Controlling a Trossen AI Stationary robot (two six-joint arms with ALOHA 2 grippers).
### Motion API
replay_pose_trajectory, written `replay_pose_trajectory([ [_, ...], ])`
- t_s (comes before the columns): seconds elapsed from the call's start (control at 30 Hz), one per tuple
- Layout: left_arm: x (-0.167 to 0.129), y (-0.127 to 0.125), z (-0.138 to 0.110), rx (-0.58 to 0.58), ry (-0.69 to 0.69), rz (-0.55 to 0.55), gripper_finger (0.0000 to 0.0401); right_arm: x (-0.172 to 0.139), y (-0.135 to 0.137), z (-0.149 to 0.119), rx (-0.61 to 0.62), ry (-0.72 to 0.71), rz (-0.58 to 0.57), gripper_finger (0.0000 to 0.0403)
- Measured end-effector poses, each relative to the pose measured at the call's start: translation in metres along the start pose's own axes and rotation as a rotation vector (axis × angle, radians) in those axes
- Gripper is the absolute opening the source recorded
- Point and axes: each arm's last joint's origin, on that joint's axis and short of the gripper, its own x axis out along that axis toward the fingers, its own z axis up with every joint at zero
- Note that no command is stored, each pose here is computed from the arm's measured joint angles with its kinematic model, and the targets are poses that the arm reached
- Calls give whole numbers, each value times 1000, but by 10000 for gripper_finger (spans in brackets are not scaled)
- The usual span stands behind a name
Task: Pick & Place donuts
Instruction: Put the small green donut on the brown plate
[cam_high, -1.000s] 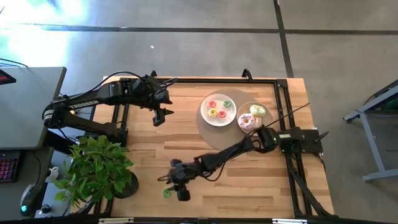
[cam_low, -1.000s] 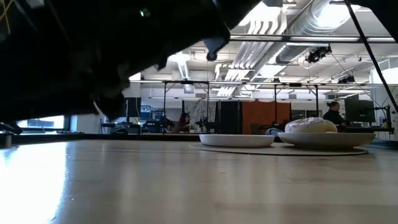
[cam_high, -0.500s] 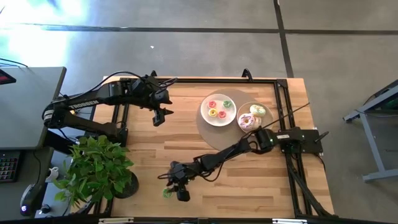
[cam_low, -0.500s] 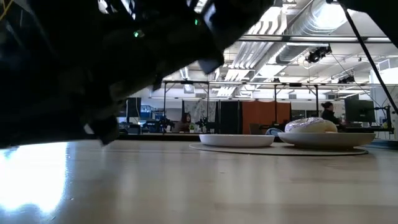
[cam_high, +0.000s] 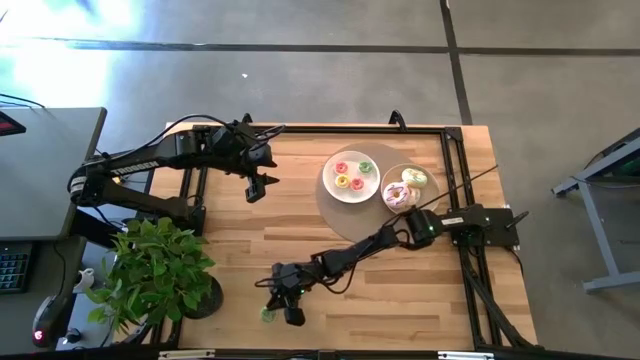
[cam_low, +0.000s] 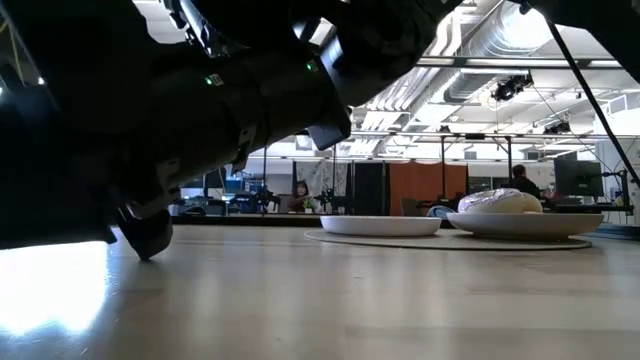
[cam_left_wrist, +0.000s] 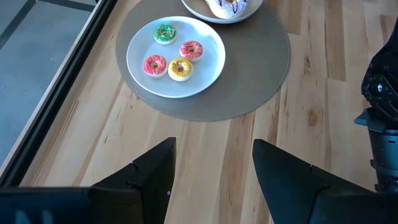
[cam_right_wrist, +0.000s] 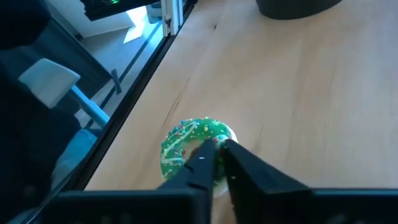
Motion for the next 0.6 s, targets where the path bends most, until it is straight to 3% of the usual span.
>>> replay_pose_trajectory([
  [0.07, 0, 0, 0, 0, 0, 0, 209, 0, -2, 0, 0, 7, 0, 9],
  [0.33, 0, 0, 0, 0, 0, 0, 209, -9, 0, 11, 3, 3, -23, 5],
  [0.5, 0, 0, 0, 0, 0, 0, 209, -51, 10, 62, -10, -5, -102, 8],
  [0.6, 0, 0, 0, 0, 1, -8, 209, -87, 12, 85, -27, 74, -270, 4],
])
